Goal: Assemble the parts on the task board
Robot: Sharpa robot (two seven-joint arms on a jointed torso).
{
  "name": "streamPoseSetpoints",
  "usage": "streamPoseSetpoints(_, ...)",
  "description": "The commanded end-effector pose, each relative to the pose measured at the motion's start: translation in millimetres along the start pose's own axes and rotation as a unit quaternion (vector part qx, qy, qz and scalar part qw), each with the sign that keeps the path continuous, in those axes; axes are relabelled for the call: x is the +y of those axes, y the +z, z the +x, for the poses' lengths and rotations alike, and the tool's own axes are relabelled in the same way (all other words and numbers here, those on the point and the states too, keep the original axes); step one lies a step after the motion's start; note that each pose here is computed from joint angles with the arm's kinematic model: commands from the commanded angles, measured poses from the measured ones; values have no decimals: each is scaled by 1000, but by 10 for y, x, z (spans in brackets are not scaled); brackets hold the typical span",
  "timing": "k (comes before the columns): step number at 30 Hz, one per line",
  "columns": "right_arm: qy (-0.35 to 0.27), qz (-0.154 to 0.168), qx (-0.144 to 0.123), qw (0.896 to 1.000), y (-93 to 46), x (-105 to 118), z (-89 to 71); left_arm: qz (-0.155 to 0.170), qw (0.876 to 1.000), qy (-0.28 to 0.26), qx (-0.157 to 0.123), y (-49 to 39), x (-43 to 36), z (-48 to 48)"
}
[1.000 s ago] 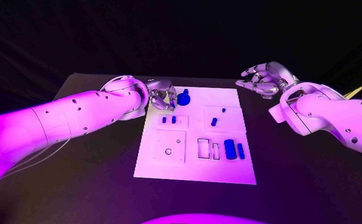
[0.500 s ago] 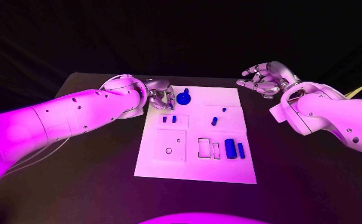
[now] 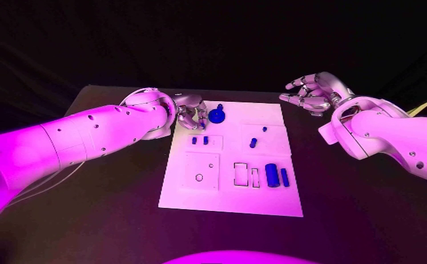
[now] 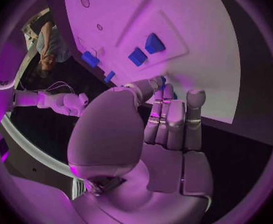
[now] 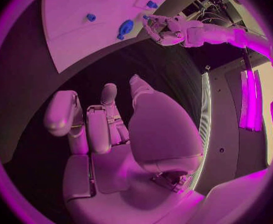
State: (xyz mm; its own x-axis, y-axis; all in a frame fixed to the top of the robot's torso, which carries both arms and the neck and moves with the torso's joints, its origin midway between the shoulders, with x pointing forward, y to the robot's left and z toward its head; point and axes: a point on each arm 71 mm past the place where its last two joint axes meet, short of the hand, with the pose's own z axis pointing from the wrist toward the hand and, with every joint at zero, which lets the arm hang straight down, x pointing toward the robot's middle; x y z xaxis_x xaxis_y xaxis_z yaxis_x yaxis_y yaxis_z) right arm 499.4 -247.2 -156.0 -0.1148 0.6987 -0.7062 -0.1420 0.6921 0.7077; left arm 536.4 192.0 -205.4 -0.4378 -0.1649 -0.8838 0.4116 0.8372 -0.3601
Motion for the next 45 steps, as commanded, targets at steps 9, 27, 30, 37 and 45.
streamPoseSetpoints(9,0,-2,1,1000,-2,5,7,-3,1000,0,18,20,-11,40)
streamPoseSetpoints(27,0,-1,1,1000,-2,4,6,-3,1000,0,23,33,-10,61)
streamPoseSetpoints(30,0,-1,0,1000,-2,1,3,-1,1000,0,20,34,-14,60)
streamPoseSetpoints(37,0,-1,1,1000,-3,1,3,4,1000,-1,12,39,-28,51)
streamPoseSetpoints(45,0,0,1,1000,-2,0,4,5,1000,-1,11,44,-37,52)
